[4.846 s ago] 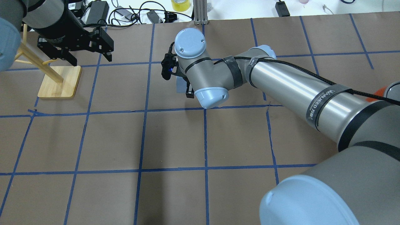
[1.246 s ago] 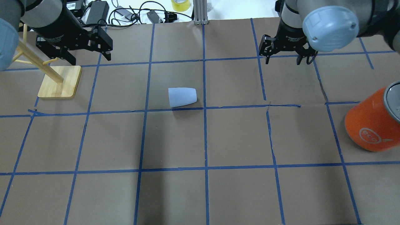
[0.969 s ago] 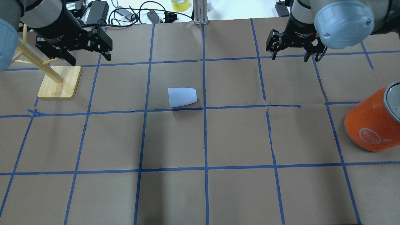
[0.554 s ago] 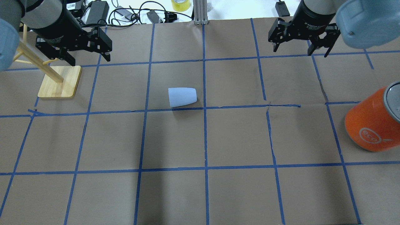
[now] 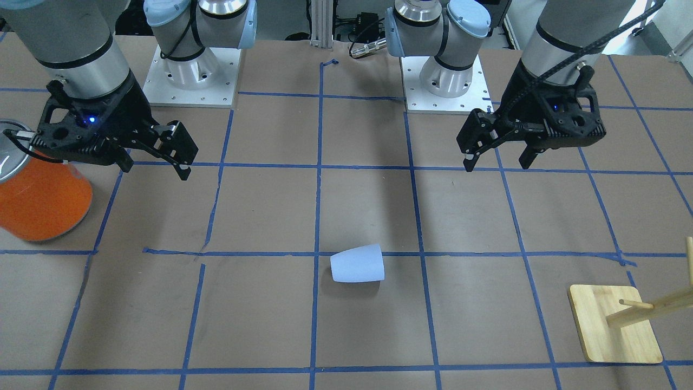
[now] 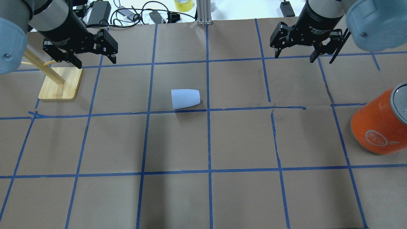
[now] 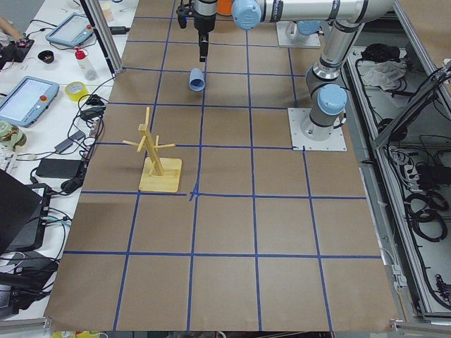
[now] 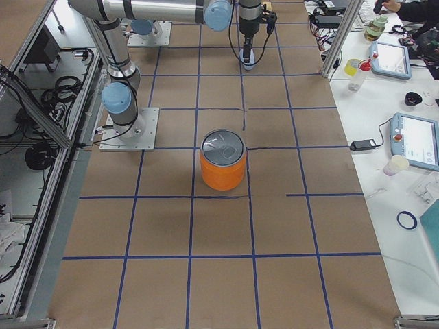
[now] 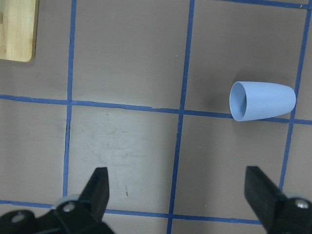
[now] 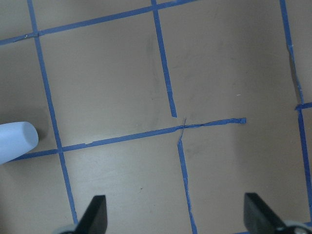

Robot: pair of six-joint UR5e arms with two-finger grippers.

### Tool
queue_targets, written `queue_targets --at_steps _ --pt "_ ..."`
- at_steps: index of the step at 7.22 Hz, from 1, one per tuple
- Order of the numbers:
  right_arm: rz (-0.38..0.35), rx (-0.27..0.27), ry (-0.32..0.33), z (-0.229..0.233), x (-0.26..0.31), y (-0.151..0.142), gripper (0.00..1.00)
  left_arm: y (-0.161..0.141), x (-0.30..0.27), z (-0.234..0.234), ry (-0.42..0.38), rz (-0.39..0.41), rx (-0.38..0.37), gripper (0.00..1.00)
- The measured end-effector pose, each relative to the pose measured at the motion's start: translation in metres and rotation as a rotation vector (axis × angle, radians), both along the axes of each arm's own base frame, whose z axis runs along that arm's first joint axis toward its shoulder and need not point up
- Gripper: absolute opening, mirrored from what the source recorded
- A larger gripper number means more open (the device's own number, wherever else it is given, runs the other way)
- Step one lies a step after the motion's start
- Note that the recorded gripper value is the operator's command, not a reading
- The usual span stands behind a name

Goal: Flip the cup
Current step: 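Reach the left gripper toward the open mouth of the lying cup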

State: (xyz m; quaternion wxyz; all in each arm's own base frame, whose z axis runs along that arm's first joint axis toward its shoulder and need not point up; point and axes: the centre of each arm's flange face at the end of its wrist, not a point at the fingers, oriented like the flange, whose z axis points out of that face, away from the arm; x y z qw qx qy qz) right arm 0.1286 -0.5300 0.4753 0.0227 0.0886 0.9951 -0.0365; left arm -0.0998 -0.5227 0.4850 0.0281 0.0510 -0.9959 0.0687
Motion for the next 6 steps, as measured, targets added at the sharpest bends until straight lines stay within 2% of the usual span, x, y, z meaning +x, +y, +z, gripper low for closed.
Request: queue_targets --at_steps 3,6 --pt "-0.002 0.024 0.042 -0.005 -0.004 0.000 1.00 -0.024 -0.023 -0.094 0.278 -0.037 -0.038 1.00" --pt "-0.003 0.049 0.043 -0.021 -0.005 -0.009 1.00 -0.038 -0.042 -0.170 0.513 -0.050 0.026 1.00"
